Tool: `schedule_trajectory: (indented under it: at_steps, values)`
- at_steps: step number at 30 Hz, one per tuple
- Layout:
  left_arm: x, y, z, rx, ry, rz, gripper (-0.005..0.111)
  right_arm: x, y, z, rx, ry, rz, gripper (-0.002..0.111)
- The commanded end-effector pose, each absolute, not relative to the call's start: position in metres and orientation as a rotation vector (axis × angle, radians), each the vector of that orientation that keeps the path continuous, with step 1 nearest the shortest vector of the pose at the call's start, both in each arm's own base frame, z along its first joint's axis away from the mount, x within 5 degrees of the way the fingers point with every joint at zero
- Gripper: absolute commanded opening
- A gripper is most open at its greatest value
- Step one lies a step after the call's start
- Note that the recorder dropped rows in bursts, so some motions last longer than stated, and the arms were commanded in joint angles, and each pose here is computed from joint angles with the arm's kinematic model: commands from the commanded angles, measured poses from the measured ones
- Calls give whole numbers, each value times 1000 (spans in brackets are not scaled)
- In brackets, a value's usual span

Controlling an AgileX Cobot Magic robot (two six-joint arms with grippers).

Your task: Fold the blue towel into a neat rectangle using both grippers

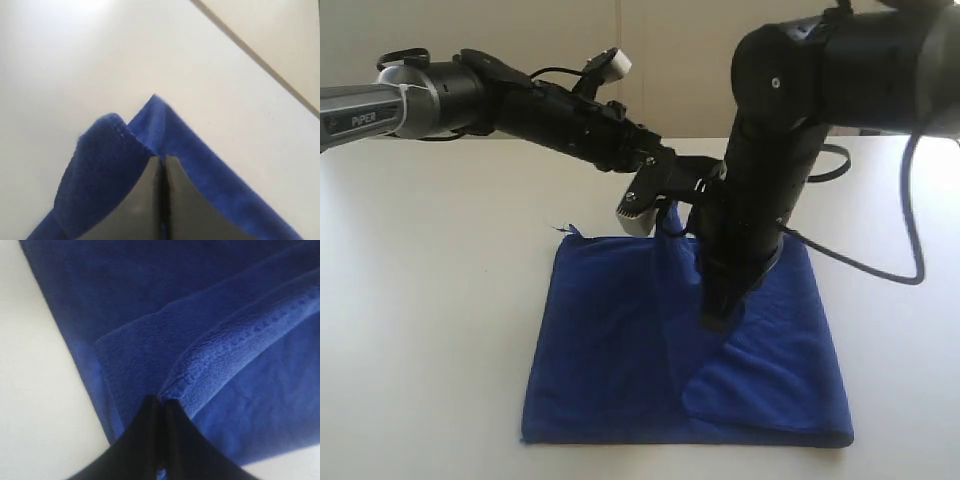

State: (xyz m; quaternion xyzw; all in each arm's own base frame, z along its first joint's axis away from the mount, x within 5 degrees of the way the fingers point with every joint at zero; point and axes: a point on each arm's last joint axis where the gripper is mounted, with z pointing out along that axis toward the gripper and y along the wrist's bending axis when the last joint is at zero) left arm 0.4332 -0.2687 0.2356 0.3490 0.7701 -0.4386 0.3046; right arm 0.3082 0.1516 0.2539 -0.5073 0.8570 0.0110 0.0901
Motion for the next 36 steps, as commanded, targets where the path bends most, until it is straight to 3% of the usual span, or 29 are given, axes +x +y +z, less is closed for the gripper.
schedule_trajectory:
  at_steps: [1,8,12,17,21,24,36]
  values:
    - [424,-298,261,936,1901,-1168,0,298,139,274,-1459,2577,-80,0]
    - [418,-314,287,894,1802,-1226,0,290,117,297,-1326,2624,-330,0]
    - [418,-315,294,920,1779,-1219,0,282,113,312,-1291,2588,-331,0]
    - [420,-300,298,1036,1795,-1121,0,275,119,328,-1217,2500,-184,0]
    - [427,-275,296,1078,1921,-975,0,274,141,327,-1276,2391,105,0]
    - [430,-256,283,1177,2047,-862,0,283,159,313,-1321,2340,294,0]
    - [432,-231,257,1452,2205,-451,0,315,200,237,-1398,2351,621,0]
